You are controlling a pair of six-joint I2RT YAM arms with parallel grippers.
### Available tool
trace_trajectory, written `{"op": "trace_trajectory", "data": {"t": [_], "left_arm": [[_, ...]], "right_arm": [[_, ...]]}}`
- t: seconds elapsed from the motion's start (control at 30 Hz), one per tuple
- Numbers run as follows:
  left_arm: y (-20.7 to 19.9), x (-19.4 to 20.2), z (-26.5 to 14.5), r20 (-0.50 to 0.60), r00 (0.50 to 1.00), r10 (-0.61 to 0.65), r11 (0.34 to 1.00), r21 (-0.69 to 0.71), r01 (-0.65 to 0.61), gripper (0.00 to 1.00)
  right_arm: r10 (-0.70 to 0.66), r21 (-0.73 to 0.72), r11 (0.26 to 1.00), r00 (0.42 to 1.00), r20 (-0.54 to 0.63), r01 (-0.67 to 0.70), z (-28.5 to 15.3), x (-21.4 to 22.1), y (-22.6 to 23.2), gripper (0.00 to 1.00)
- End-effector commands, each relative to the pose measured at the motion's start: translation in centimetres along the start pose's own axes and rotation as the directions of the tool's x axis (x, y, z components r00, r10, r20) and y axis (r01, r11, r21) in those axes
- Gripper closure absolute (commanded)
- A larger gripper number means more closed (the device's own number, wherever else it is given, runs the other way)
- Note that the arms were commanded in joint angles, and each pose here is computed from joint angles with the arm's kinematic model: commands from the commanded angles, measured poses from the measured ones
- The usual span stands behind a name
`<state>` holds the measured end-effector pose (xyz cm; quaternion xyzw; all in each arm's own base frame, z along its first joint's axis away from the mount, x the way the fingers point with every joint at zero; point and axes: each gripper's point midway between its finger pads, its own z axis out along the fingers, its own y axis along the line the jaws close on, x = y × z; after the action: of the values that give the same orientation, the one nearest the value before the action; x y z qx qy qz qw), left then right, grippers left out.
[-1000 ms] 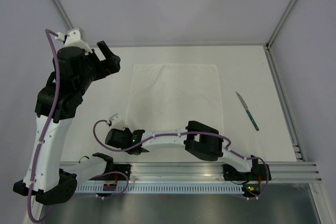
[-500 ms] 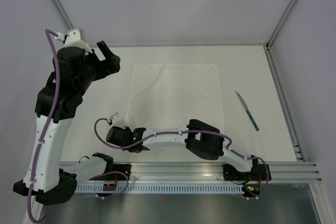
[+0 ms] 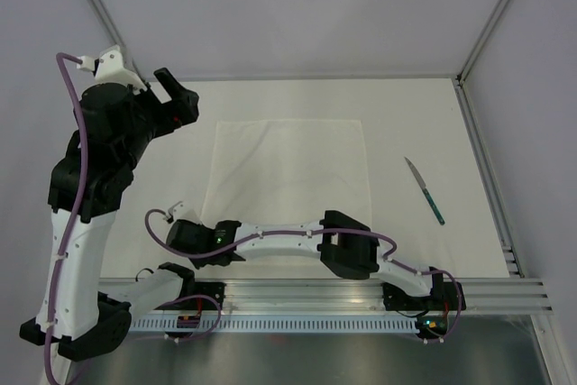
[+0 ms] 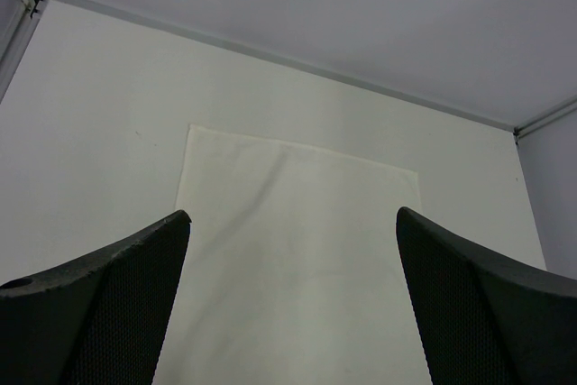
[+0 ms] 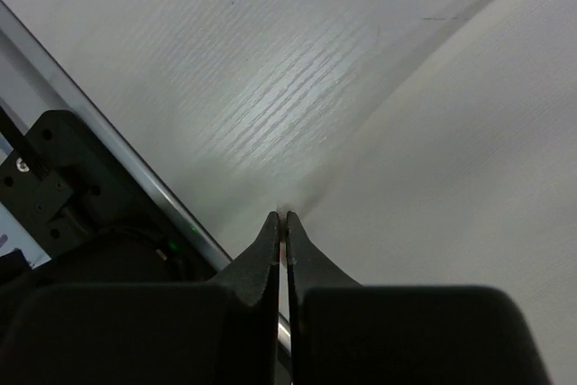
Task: Fold the napkin, place the utensils inside, and roll it up
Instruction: Fold the napkin at the center of the board.
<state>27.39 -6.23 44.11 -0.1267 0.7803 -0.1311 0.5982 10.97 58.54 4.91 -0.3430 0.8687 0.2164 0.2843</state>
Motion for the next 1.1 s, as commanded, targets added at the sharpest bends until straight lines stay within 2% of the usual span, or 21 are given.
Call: {"op": "trace_trajectory", "data": {"t": [0.0,0.07,0.33,0.53,0.77,1.07], "left_arm": [[0.1,-1.9,-1.1,0.063,0.998,0.013,1.0,-0.002,-0.013,0.0],[0.1,-2.0,-1.2,0.069,0.998,0.006,1.0,-0.001,-0.006,0.0],[-0.8,-3.2,-0.7,0.088,0.996,-0.016,1.0,0.016,0.015,0.0],[-1.7,-4.1,0.3,0.105,0.993,-0.061,0.998,0.033,0.058,0.0],[-1.7,-3.8,2.6,0.092,0.993,-0.076,0.997,0.002,0.077,0.0],[-1.7,-2.1,8.3,0.023,0.991,-0.133,0.991,-0.018,0.133,0.0]], "right_arm": [[-0.009,-0.067,0.998,1.0,-0.002,0.009,-0.8,-1.1,2.0,0.98],[-0.002,-0.073,0.997,1.0,0.005,0.002,-1.4,-2.1,1.8,0.99],[0.073,-0.029,0.997,0.995,0.075,-0.071,-3.9,-7.5,-5.5,1.0],[0.113,0.002,0.994,0.988,0.103,-0.113,-4.9,-9.7,-9.5,1.0],[0.159,0.047,0.985,0.978,0.138,-0.166,-6.0,-12.2,-15.3,0.99],[0.246,0.153,0.949,0.952,0.184,-0.275,-7.3,-13.2,-24.9,1.0]]}}
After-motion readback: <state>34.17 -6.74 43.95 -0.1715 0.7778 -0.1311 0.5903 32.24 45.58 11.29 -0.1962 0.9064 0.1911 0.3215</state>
